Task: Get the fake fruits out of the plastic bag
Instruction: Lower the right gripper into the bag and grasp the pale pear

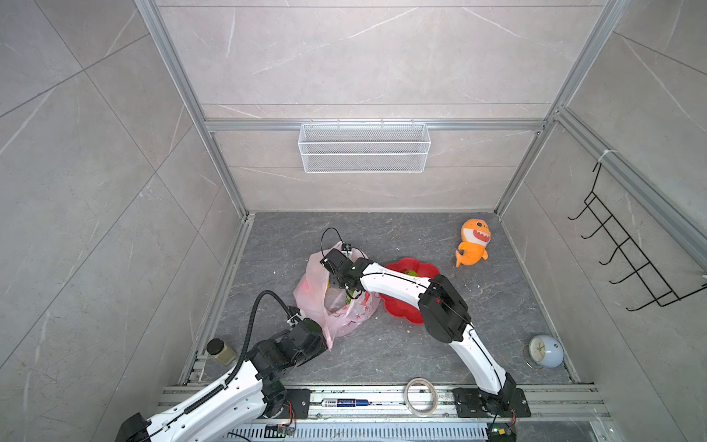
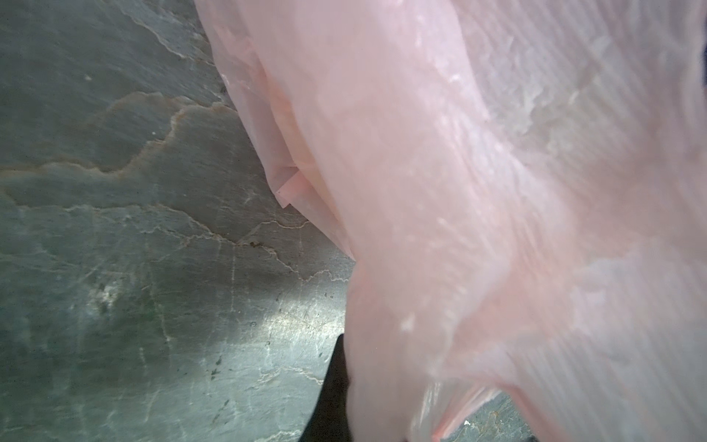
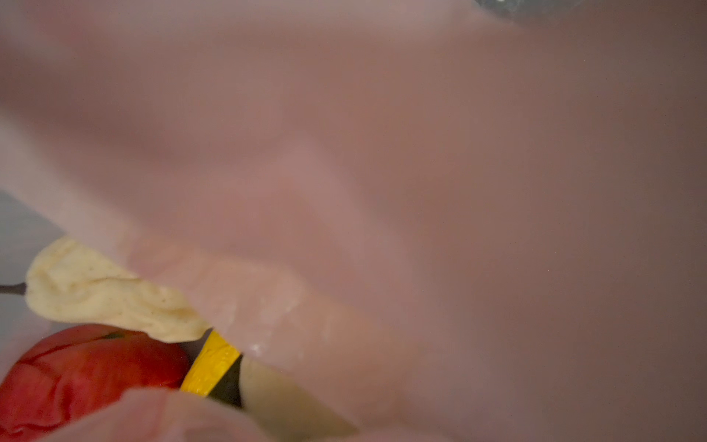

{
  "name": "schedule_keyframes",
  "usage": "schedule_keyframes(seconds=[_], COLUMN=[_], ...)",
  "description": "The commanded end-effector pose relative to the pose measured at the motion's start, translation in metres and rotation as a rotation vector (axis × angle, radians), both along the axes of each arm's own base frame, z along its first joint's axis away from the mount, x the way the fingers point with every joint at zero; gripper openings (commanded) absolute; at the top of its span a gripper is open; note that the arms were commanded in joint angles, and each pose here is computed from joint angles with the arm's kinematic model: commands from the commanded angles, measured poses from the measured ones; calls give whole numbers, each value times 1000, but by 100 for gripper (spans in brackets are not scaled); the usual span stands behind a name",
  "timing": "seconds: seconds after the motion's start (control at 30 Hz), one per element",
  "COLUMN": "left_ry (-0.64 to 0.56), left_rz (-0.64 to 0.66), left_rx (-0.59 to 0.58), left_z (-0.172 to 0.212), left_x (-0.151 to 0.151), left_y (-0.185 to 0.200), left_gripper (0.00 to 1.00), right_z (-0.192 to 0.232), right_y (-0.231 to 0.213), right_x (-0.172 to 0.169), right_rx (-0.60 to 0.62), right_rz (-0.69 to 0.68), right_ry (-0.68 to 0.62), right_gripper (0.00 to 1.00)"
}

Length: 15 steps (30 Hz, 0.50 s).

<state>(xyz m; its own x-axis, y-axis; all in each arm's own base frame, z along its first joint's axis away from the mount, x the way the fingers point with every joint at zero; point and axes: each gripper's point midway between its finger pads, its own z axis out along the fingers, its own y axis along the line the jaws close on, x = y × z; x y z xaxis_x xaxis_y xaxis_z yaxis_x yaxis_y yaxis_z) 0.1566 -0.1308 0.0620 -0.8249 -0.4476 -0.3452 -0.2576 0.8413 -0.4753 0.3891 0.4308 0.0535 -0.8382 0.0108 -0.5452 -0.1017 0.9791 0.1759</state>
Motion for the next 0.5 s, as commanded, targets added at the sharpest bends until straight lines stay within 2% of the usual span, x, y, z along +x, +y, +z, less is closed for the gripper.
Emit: schedule_keyframes(seconds=[0.0, 0.17, 0.47], left_ry=[-30, -41, -52], left_rz=[0, 5, 3], left_rx=[-3, 9, 23], left_z=[8, 12, 14], left_x=[4, 7, 12], left_y=[-1, -1, -2], left_gripper=[0, 0, 0], right_z=[22, 43, 79], right_y=[-3, -1, 5], right_x=[-4, -15, -42], right_rx=[-23, -23, 50], right_rz=[44, 104, 210], right_ry=[-41, -54, -10], right_gripper=[41, 41, 41])
